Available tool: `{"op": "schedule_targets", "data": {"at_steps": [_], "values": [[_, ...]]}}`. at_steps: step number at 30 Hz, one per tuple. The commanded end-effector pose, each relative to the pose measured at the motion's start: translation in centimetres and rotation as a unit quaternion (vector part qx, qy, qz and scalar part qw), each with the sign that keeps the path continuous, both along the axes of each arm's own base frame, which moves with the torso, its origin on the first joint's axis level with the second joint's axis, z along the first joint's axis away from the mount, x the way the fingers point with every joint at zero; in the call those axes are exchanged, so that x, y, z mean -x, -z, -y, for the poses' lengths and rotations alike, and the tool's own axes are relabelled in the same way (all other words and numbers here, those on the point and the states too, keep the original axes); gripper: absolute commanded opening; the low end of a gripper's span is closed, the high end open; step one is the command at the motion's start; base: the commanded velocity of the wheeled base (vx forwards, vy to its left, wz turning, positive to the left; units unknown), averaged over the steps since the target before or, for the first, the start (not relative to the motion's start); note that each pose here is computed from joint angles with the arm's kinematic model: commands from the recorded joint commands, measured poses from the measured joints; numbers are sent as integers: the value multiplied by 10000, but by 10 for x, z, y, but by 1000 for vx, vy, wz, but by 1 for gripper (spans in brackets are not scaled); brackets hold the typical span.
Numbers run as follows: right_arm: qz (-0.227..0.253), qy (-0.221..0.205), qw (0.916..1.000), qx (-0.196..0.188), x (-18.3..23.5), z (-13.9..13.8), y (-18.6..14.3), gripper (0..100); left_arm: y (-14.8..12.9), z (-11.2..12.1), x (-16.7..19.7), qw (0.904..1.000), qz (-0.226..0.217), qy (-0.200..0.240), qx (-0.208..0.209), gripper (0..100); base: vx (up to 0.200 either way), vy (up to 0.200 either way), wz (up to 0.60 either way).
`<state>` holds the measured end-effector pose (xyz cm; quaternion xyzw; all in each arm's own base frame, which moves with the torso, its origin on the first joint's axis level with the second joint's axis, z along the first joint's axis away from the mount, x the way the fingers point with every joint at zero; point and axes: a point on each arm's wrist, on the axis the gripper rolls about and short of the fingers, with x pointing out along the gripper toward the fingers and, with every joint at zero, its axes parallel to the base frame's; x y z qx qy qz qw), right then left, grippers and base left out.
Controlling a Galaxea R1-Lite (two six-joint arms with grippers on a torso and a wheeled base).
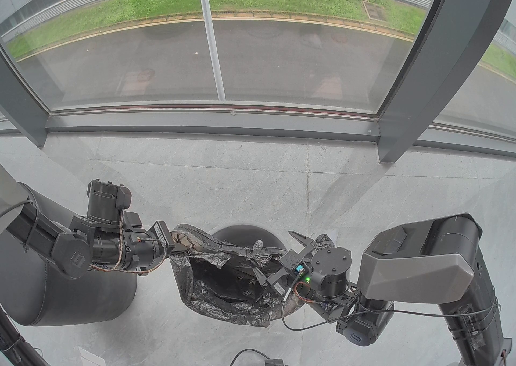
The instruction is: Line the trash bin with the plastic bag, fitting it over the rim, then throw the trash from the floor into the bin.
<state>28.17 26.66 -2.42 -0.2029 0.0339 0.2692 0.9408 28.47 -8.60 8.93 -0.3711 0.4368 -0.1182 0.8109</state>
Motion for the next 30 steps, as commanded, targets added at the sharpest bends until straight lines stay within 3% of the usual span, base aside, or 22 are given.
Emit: {"op": "schedule_targets", "data": {"at_steps": [1, 11, 21, 30], "values": [[156, 97, 9998, -55, -8, 4, -5, 100, -2, 1, 1, 10000, 34, 15, 4, 0, 0, 0, 0], [269, 113, 9994, -159, -8, 4, -17, 100, -1, 2, 1, 10000, 31, 50, -2, 0, 0, 0, 0], [454, 433, 9977, -274, -22, 16, -31, 100, 2, 4, -2, 9998, 61, 208, -26, 0, 0, 0, 0], [620, 645, 9954, -357, -43, 21, -35, 100, 10, 4, -8, 9966, 326, 616, -450, 0, 0, 0, 0]]}}
